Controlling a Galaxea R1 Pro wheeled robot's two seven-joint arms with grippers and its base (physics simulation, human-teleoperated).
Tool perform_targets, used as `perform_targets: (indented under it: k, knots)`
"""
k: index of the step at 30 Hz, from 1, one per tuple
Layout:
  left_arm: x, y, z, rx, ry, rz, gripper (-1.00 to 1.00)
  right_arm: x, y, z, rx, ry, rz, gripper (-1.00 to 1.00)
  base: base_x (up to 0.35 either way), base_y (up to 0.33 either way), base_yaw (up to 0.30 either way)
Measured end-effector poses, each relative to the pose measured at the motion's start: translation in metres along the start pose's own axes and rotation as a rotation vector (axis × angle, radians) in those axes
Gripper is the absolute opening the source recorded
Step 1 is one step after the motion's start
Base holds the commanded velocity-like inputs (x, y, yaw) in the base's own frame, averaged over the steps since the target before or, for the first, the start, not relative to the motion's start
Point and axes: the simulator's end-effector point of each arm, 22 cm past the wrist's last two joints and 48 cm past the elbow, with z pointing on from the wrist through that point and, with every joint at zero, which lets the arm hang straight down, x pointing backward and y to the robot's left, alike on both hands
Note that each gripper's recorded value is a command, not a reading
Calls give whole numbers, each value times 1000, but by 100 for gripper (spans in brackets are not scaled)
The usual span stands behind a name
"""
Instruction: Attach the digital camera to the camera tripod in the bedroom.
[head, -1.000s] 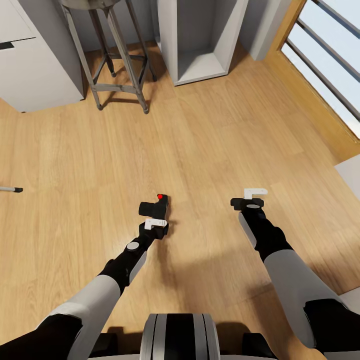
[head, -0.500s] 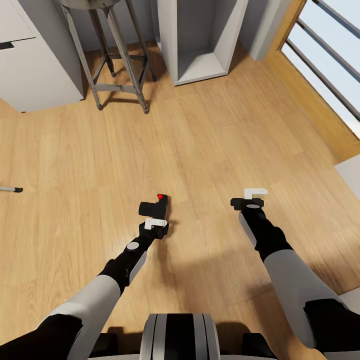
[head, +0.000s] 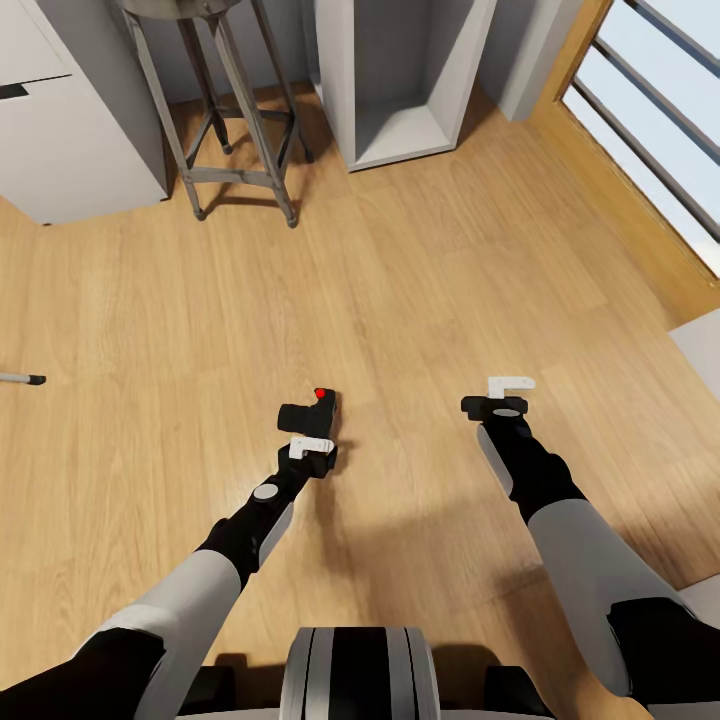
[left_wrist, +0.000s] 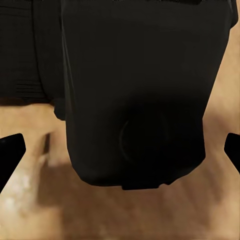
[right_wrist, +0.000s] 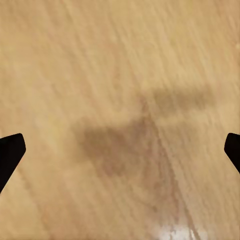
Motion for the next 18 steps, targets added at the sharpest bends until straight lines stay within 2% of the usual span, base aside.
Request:
perform_targets:
  k: [11,12,18]
  knots:
    - [0,0,0,0,0,0,100,0,0,0,0,0,0,100,0,0,0]
    - [0,0,0,0,0,0,-100,0,0,0,0,0,0,100,0,0,0]
    - [0,-1,0,2,0,0,-100,0,0,0,0,0,0,100,0,0,0]
